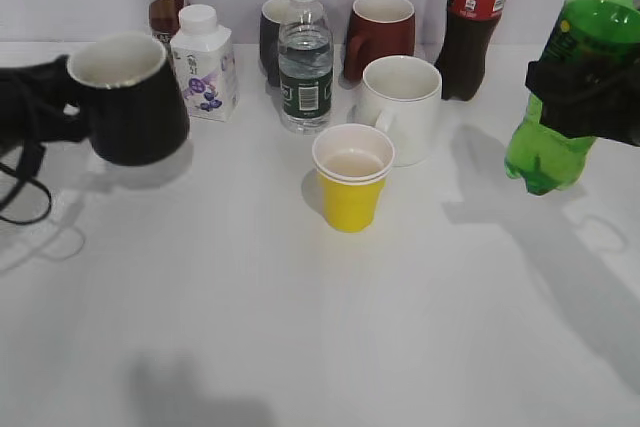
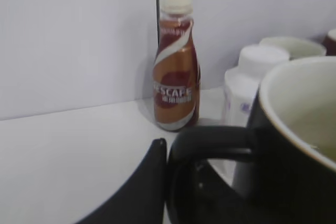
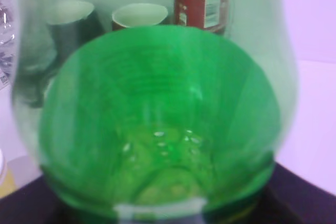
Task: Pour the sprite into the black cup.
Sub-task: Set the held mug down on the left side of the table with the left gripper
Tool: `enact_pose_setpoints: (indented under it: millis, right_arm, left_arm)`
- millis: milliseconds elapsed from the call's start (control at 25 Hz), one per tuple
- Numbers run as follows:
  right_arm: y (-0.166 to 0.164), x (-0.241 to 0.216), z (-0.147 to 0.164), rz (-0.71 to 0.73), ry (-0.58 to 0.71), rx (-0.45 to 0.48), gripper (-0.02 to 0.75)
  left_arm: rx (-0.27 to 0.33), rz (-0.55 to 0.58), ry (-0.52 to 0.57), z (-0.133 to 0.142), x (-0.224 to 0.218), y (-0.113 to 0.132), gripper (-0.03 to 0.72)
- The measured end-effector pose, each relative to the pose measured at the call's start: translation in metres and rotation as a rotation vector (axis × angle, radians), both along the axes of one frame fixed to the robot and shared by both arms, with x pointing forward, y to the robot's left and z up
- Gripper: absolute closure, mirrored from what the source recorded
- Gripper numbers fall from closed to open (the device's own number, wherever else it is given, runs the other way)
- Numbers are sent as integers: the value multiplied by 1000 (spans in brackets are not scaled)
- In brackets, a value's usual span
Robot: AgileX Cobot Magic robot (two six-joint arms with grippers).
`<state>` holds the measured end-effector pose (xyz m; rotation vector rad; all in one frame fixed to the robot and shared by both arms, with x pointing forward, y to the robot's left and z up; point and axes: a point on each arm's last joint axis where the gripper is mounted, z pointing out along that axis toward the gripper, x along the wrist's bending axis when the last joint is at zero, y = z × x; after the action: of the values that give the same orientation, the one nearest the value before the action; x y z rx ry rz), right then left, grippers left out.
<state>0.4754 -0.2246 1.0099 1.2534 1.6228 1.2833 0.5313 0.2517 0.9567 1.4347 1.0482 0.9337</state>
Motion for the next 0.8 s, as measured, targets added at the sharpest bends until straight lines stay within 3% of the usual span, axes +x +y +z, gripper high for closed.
enact_pose_setpoints:
  millis: [80, 280, 800]
  right_arm:
    - [0, 0, 1, 0, -6, 2, 307]
    - [1, 0, 1, 11, -10, -10, 307]
    - [1, 0, 1, 7, -5, 11, 307]
  left_arm:
    - [33, -8, -2, -17, 4, -1, 638]
    - [23, 38, 22, -40, 10, 3, 638]
    - [18, 55, 70, -54, -5, 6, 638]
